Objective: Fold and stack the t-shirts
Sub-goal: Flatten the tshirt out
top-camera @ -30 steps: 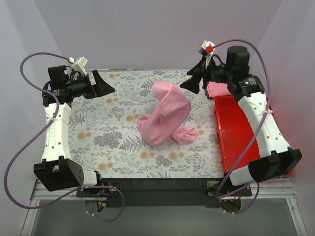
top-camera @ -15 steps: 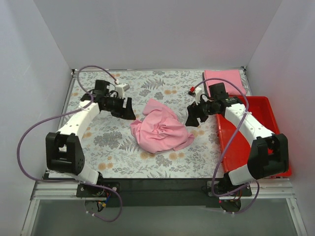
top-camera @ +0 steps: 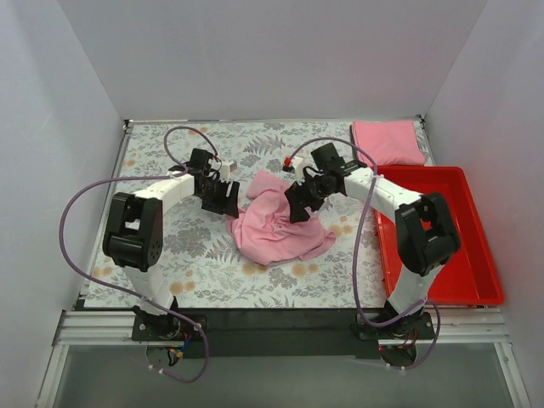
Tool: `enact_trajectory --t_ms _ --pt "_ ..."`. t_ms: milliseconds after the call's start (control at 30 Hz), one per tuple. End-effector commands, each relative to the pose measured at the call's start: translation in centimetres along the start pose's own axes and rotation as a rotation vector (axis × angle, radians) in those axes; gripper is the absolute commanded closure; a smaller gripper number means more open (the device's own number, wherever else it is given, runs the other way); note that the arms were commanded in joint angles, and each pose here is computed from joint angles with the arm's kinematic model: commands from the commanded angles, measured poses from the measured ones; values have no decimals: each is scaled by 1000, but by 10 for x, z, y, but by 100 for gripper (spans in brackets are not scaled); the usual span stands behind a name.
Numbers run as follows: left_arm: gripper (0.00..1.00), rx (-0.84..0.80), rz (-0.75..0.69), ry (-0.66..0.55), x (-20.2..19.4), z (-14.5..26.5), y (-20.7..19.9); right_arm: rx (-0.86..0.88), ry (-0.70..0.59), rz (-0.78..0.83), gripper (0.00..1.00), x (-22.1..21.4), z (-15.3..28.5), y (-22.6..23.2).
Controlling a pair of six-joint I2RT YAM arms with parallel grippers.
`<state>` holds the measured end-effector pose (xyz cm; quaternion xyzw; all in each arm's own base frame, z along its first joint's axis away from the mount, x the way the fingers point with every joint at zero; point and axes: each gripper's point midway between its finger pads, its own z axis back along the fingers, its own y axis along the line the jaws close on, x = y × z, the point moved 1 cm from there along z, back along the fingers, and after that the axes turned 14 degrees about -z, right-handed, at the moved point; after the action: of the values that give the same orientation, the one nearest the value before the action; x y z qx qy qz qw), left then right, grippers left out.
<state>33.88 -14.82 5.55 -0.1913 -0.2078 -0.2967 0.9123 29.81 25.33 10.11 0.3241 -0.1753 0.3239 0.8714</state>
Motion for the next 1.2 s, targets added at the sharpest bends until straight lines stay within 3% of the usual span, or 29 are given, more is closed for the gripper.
enact_trajectory --t_ms 0,100,133,167,200,233,267,333,433,500,533,700,733,767,800,833,867,900,1000,1100,1167 --pt "39 -27 18 -29 7 -4 -3 -34 -51 61 15 30 -12 7" --pt "44 -56 53 -29 6 -12 -6 -64 -35 83 19 38 -31 3" --pt "52 -57 72 -31 7 -13 -6 -64 -19 80 24 36 -35 2" --pt "60 -57 79 -39 9 -14 -6 -69 -12 81 44 37 -37 0" --pt "69 -45 82 -50 15 -14 -2 -79 -1 83 56 36 -41 -5" --pt "91 -23 93 -56 18 -12 4 -98 15 76 66 33 -39 -10" --pt "99 -8 97 -67 23 -8 10 -102 17 84 84 33 -34 -10" --pt "100 29 130 -121 38 15 34 -115 26 76 99 28 -21 -17" --pt "100 92 153 -213 61 62 72 -103 5 104 99 20 11 -14" --pt "100 83 111 -218 64 82 73 -73 13 160 99 7 27 3" --pt "100 90 74 -232 71 92 72 8 96 166 99 -27 23 21" --pt "100 -96 -59 -275 61 124 9 291 291 230 99 -129 27 107" --pt "100 -122 -93 -261 51 124 -3 361 314 228 94 -141 31 124" --pt "100 -161 -130 -220 30 120 -15 383 311 237 71 -145 38 129" --pt "100 -175 -151 -190 10 128 -28 387 310 246 55 -144 42 130" --pt "100 -187 -263 -166 -7 127 -32 393 329 234 45 -148 52 129" --pt "100 -234 -257 -75 -43 124 -44 389 300 254 28 -137 59 128" --pt "100 -200 -300 -50 -56 129 -45 370 260 238 21 -127 66 115" --pt "100 -146 -404 23 -94 126 -41 263 116 207 18 -77 78 73" --pt "100 -95 -396 53 -107 119 -33 88 79 100 23 -40 73 16" --pt "100 -78 -367 88 -113 113 -26 -46 138 68 25 -39 63 -19"
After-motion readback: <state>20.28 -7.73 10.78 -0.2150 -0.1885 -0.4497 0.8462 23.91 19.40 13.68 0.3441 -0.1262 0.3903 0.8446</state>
